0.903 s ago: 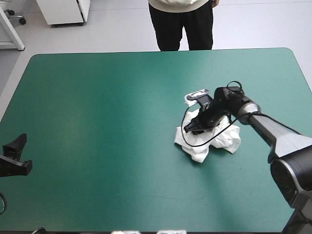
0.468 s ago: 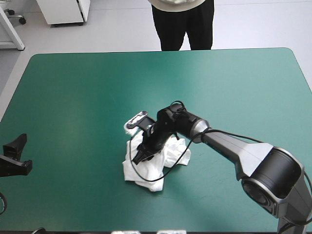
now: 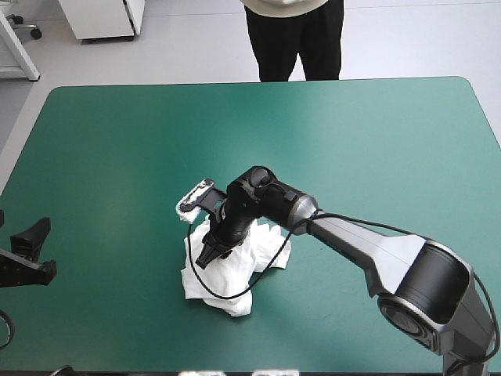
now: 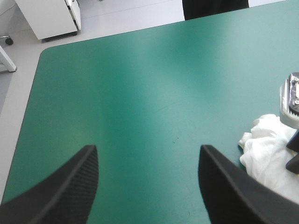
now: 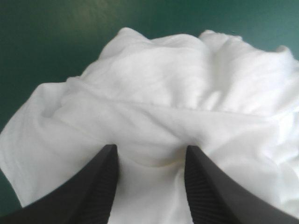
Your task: Fold the cloth
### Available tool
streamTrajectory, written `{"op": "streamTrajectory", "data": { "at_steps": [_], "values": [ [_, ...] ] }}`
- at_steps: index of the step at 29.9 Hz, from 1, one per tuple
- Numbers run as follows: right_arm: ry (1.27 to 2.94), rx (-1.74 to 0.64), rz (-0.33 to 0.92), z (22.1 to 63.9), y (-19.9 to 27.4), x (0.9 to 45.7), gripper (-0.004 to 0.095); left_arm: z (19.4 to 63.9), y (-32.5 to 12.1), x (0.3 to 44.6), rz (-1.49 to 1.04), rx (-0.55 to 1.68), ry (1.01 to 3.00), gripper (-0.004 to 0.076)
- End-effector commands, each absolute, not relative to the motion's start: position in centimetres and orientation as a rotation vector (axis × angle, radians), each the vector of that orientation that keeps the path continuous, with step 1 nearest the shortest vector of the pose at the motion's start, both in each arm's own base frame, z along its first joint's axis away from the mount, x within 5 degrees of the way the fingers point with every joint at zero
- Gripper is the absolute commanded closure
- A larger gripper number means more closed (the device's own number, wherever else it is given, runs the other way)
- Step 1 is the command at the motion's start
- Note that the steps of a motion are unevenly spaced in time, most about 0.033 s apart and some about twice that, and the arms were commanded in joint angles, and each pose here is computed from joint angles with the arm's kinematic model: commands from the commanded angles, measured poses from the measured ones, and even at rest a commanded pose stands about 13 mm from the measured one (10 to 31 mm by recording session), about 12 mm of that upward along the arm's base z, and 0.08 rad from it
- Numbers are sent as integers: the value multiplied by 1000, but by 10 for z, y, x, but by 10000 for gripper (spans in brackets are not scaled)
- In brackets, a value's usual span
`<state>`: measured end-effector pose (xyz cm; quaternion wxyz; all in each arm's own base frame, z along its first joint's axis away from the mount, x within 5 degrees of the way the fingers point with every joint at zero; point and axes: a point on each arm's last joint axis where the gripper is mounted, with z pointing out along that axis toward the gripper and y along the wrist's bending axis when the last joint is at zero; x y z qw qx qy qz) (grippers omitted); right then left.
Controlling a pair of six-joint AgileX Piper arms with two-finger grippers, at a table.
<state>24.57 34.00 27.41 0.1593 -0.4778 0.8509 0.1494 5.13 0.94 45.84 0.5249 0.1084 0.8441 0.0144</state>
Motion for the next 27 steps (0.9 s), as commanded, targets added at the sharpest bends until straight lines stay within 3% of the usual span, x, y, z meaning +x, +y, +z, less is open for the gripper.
{"op": "streamTrajectory", "data": {
  "at_steps": [1,7,12,18,22,27],
  "values": [
    [2283,-1279,376,336,316,241,484,460,4,56,16,266,2067,268],
    [2181,-1036,377,416,248,232,484,448,-26,76,-87,489,2172,268],
    [2125,-836,294,467,173,218,484,413,-44,94,-88,656,2303,268],
    [2193,-707,128,486,114,199,484,347,-66,108,-262,616,2411,268],
    [2166,-668,111,493,104,193,484,312,-81,122,-402,527,2385,268],
    [2172,-671,116,492,104,193,484,280,-94,139,-402,541,2525,268]
  ]
}}
